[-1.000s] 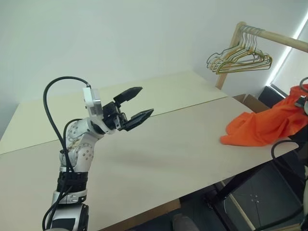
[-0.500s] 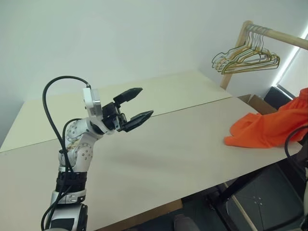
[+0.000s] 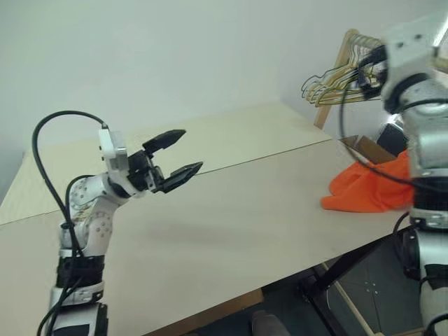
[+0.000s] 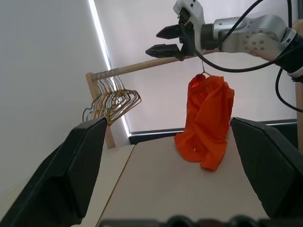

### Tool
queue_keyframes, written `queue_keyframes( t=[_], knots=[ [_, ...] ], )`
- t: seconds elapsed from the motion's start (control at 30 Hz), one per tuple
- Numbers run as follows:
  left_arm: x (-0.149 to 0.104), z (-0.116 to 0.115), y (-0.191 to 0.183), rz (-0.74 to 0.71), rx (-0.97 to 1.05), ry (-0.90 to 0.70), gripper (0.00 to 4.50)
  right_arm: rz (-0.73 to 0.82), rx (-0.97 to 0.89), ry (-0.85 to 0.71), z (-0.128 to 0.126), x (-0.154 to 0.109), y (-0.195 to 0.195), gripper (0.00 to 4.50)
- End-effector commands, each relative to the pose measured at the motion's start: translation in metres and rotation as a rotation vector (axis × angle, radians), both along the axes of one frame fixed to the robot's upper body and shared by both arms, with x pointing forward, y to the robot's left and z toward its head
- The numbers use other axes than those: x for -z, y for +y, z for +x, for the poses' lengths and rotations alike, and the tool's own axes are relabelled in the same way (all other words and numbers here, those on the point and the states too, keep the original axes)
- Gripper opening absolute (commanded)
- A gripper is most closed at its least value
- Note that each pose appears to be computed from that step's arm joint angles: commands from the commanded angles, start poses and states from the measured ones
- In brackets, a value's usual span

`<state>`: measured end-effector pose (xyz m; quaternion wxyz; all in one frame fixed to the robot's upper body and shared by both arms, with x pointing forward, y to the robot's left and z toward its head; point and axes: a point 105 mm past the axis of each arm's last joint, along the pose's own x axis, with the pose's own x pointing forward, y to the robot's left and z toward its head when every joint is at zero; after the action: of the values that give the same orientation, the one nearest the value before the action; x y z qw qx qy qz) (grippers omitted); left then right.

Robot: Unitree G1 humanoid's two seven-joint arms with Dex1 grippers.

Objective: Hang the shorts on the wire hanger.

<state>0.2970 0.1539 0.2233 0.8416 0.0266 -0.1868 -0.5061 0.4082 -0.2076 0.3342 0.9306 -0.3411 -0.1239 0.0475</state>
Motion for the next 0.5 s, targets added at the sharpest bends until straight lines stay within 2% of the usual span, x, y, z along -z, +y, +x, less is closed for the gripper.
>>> queue_keyframes(
  t=[0.03, 0.27, 0.4, 0.5],
  knots=[
    [-0.004, -0.006, 0.014, 0.060, -0.072, -0.005, 4.50, -0.092, -0.189, 0.005, -0.006, 0.004, 0.044, 4.45],
    [0.008, -0.026, 0.042, 0.153, -0.215, 0.054, 4.50, -0.293, -0.503, 0.135, -0.029, 0.058, 0.096, 4.45],
    [0.014, -0.042, 0.050, 0.180, -0.268, 0.097, 4.50, -0.293, -0.659, 0.276, -0.047, 0.086, 0.105, 4.45],
    [0.023, -0.055, 0.053, 0.199, -0.291, 0.139, 4.50, -0.349, -0.704, 0.347, -0.053, 0.104, 0.102, 4.45]
  ],
)
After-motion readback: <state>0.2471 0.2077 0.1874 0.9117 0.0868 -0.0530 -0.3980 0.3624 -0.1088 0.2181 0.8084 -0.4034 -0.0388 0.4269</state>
